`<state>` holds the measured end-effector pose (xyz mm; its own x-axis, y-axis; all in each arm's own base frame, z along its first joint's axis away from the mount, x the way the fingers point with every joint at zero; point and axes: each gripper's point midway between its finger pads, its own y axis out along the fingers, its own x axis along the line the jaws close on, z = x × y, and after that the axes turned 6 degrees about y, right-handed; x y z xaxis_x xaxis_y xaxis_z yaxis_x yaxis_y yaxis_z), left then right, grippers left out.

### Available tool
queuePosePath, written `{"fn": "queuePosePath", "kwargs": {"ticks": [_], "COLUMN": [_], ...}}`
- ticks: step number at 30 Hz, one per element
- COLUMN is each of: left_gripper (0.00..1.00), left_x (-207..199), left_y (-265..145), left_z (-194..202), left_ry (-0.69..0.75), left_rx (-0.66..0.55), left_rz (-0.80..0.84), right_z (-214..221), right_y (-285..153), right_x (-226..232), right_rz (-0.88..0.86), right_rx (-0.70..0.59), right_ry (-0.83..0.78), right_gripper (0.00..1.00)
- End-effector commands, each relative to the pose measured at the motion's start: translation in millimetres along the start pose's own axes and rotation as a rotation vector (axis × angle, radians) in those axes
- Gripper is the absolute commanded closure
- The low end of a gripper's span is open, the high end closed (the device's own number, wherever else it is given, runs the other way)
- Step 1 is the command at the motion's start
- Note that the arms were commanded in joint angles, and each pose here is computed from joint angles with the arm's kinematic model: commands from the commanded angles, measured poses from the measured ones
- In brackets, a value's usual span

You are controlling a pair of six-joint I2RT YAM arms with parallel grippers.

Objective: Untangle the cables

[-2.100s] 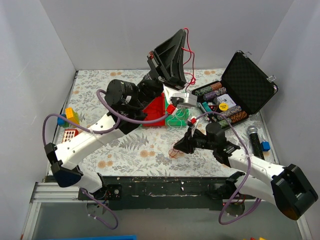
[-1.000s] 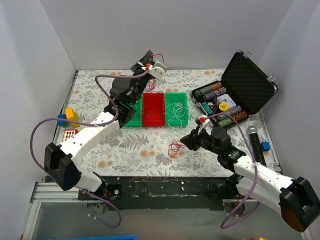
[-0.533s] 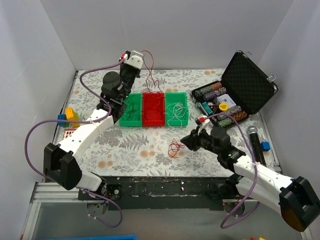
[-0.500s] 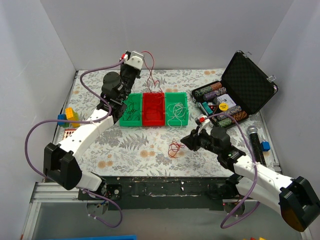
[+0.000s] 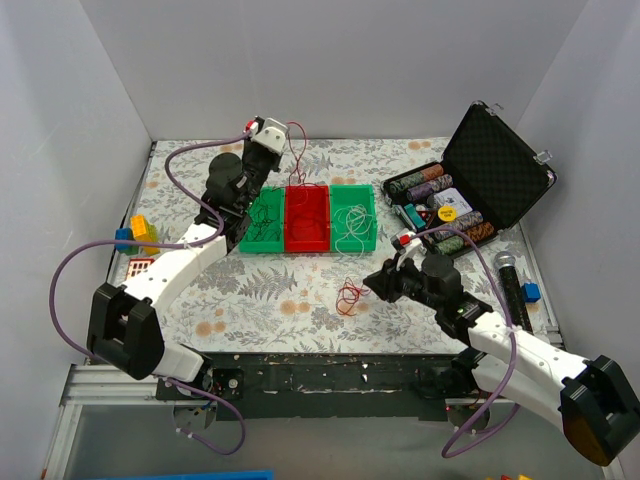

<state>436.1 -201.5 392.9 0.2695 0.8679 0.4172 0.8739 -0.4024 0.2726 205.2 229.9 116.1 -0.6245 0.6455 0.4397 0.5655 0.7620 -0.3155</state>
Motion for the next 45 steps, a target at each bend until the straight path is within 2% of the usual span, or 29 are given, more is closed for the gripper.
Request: {"fn": "queuePosePath", "kwargs": {"ticks": [1,4,12,16,30,36,41,45], "left_gripper": [1.0,1.0,1.0,1.0,1.0,1.0,1.0,1.0], "left_x": [0,2,11,10,-31,-35,-44,-48], "left_y": [-6,-3,1,1,-14,1,12,10], "left_z": [-12,-17,-62,-63,8,33,69,103], "left_ry": [-0.021,-0.019,0.039,0.046,0.076,0.096,0.211,0.381], "left_rx": [-0.039,-0.055,-0.207,-0.202,-0.06,-0.021,0.021,0.03], "left_rz": [0.025,0.017,0.026,0.041,0.161,0.135,0.138,0.125], "right_z": [-2,-2,-2,-1,0,-1,-2,-3], "right_y": [0,0,0,0,2,5,6,6], "right_x": [1,0,0,1,-2,-2,-3,-3], "right_rz": [0.003,0.004,0.002,-0.001,0.013,0.009,0.014,0.018], "right_rx": [-0.015,-0.014,-0.012,-0.011,-0.005,-0.003,-0.007,-0.009], "right_ry": [-0.007,-0.007,-0.006,-0.005,0.001,0.001,-0.004,-0.004], "right_gripper": [0.73,0.74,0.75,0.75,0.75,0.75,0.76,0.75]}}
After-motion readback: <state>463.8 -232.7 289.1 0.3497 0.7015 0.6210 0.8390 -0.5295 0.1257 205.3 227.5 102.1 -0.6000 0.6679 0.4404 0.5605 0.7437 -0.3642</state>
